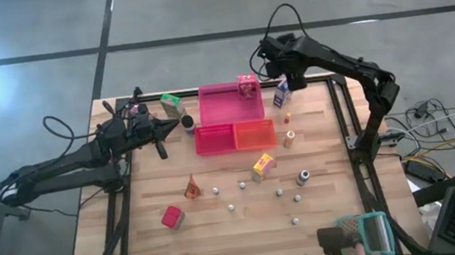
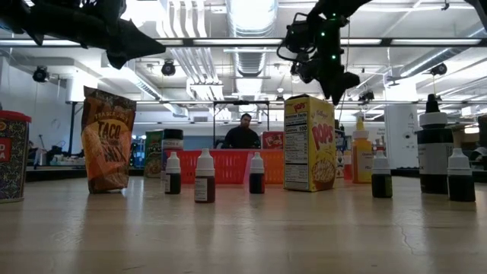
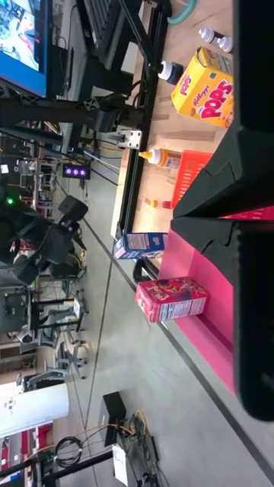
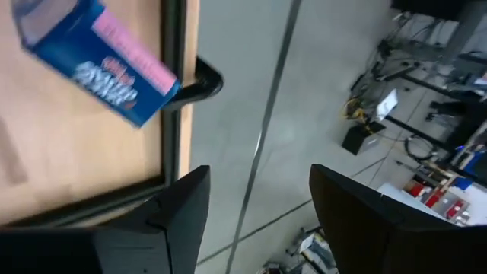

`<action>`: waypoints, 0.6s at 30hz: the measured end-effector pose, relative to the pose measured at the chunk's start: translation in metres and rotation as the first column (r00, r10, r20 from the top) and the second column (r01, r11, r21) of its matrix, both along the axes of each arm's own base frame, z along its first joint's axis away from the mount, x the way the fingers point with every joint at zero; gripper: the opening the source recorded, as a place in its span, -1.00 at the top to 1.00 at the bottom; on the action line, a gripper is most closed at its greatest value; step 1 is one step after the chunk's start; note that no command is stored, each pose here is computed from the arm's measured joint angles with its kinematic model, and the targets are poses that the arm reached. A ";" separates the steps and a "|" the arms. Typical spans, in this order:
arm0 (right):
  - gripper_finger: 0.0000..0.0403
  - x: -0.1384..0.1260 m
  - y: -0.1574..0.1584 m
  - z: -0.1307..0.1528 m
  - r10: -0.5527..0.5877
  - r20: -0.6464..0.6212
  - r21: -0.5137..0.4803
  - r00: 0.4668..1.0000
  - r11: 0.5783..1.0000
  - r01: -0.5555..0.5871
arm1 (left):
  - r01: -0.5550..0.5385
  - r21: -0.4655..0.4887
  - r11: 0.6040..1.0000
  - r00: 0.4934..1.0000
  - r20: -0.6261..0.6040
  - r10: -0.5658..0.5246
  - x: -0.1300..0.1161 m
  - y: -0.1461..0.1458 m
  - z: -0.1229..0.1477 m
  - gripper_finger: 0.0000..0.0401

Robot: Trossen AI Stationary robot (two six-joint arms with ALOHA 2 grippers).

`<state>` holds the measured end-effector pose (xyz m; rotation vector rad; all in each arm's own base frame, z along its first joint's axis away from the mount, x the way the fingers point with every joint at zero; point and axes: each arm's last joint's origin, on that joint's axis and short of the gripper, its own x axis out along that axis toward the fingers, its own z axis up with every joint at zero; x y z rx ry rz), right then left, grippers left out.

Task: Pick & Place Kitchen Items
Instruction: Put the blue cereal box into the pink bin

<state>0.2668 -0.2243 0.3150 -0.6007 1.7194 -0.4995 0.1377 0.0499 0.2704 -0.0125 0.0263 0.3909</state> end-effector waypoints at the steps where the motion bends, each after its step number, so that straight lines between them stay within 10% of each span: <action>1: -0.06 0.002 -0.001 0.001 0.000 0.022 -0.017 1.000 1.000 0.000 | 0.000 0.000 1.000 1.000 0.000 0.000 0.000 0.000 0.000 0.95; 18: -0.16 -0.001 -0.009 -0.003 0.189 0.110 0.182 0.976 0.961 -0.206 | 0.000 0.010 1.000 1.000 -0.005 0.000 0.000 0.000 0.000 0.95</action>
